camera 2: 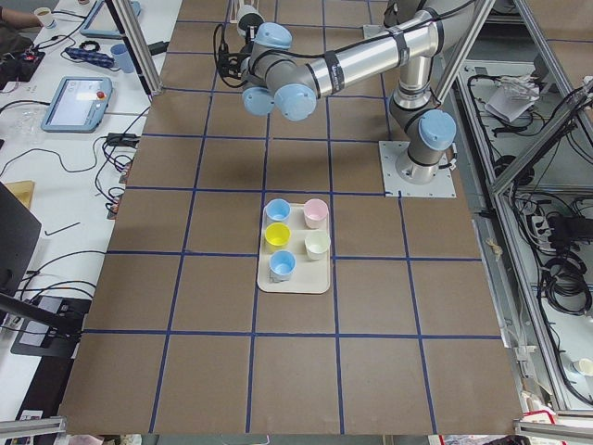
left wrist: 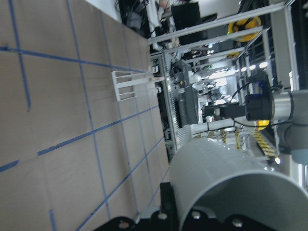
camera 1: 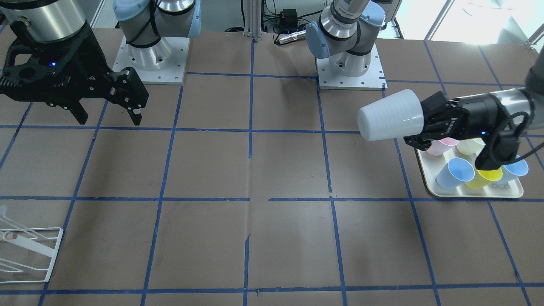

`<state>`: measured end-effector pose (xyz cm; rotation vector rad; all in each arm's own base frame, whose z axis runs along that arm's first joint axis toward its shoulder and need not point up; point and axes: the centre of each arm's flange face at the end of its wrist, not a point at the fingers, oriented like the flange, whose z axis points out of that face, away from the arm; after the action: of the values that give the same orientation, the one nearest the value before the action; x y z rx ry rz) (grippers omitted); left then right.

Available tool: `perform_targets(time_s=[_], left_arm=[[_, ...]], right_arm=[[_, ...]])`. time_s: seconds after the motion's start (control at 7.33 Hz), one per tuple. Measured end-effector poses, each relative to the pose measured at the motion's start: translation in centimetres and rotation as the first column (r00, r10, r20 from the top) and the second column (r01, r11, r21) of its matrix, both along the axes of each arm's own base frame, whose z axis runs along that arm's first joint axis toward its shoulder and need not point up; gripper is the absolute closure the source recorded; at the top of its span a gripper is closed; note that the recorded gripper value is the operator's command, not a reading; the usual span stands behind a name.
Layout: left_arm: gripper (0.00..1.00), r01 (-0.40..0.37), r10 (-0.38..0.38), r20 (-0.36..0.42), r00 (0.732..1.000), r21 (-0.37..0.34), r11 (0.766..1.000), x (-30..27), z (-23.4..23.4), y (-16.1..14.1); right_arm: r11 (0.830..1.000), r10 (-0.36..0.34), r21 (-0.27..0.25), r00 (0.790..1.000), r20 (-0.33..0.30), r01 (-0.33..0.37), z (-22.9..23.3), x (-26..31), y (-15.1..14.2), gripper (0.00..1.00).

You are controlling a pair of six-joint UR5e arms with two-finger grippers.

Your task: Transfer IKEA cup to right arm and place on rack

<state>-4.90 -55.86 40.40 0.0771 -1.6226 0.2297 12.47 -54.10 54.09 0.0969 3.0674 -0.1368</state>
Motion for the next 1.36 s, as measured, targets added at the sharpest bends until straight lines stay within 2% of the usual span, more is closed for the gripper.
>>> perform_targets(time_s=[0.27, 0.41, 0.55, 0.68, 0.82, 0.95, 1.09, 1.23, 1.36], left_arm=[[1.00, -0.045, 0.044, -0.060, 0.997, -0.003, 0.999, -7.1, 0.8, 0.8], [1.00, -0.061, 0.060, -0.078, 0.995, -0.001, 0.998, -9.2, 0.8, 1.6], [1.00, -0.085, 0.084, -0.099, 0.992, 0.001, 0.996, -11.5, 0.7, 2.6], [1.00, -0.087, 0.087, -0.112, 0.990, 0.006, 0.996, -13.7, 0.9, 3.9], [1.00, -0.072, 0.074, -0.116, 0.990, 0.018, 0.997, -15.4, 1.0, 5.2], [1.00, -0.055, 0.059, -0.118, 0.991, 0.032, 0.998, -16.6, 1.3, 6.3], [1.00, -0.041, 0.045, -0.119, 0.992, 0.038, 0.998, -17.6, 1.5, 7.0], [1.00, -0.027, 0.031, -0.119, 0.992, 0.033, 0.999, -18.4, 1.5, 7.4], [1.00, -0.014, 0.016, -0.117, 0.993, 0.018, 1.000, -19.0, 1.3, 7.5]], right_arm=[[0.998, -0.028, 0.060, 0.989, 0.143, 0.020, 0.5, -2.5, 0.0, 0.00], [0.995, -0.059, 0.088, 0.972, 0.229, 0.040, 0.7, -4.1, -0.2, 0.00], [0.992, -0.107, 0.104, 0.931, 0.349, 0.076, 0.7, -7.1, -0.7, 0.00], [0.984, -0.171, 0.129, 0.855, 0.490, 0.122, 0.4, -11.1, -0.9, 0.00], [0.966, -0.255, 0.189, 0.746, 0.616, 0.174, 0.0, -14.5, -0.4, 0.00], [0.942, -0.334, 0.266, 0.629, 0.701, 0.205, -0.6, -16.2, 0.4, 0.00], [0.923, -0.384, 0.316, 0.528, 0.758, 0.217, -0.9, -16.5, 0.7, 0.00], [0.913, -0.407, 0.346, 0.433, 0.804, 0.216, -1.5, -15.5, 0.7, 0.00], [0.914, -0.404, 0.355, 0.365, 0.839, 0.195, -2.2, -13.3, 0.6, 0.00]])
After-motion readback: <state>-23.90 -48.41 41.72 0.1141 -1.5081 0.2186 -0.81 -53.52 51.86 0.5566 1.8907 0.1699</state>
